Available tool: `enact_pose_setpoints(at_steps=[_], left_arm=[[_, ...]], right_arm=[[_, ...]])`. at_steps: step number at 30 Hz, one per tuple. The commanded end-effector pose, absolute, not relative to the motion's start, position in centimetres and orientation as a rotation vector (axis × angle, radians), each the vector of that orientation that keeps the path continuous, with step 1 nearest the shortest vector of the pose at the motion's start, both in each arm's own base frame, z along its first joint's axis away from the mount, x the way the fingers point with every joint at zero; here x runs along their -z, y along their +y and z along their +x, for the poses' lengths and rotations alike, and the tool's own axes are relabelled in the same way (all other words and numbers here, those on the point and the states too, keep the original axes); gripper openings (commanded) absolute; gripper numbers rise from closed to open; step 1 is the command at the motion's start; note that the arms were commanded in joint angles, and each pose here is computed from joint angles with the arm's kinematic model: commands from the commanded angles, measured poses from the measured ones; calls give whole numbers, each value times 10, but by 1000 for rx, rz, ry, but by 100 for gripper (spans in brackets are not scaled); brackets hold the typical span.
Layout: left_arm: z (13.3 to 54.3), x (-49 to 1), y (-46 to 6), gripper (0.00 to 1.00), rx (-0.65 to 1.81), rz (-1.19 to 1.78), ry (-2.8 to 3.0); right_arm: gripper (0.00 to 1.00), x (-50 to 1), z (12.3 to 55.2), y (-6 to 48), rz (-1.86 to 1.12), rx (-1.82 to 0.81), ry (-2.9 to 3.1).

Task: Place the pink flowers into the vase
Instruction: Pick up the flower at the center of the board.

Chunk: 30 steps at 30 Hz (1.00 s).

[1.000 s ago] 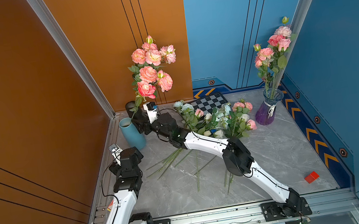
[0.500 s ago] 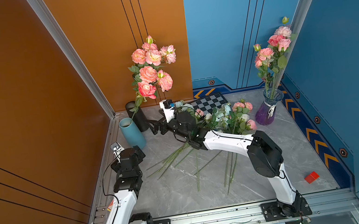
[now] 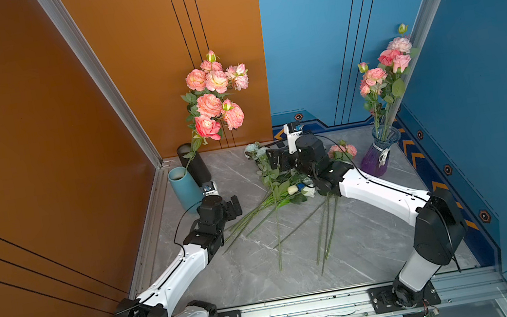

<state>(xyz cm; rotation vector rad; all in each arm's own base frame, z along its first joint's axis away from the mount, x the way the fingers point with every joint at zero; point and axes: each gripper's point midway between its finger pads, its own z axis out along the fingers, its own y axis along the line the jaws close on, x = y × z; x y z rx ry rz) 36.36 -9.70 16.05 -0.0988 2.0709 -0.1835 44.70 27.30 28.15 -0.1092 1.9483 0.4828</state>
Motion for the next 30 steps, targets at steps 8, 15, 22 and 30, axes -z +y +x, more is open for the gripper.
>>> enact_pose_setpoints(at_steps=[8,15,22,30], left_arm=[[375,-165,-202,99,347,258,2054],[366,-175,-260,99,423,465,2011],[359,-168,-293,99,443,544,2014],[350,-164,-315,99,451,619,2003]], right_arm=[[100,-162,409,155,212,-198,2420],[97,-107,385,113,344,-121,2569],[78,-77,383,117,347,-144,2650],[68,-63,396,119,362,-169,2664]])
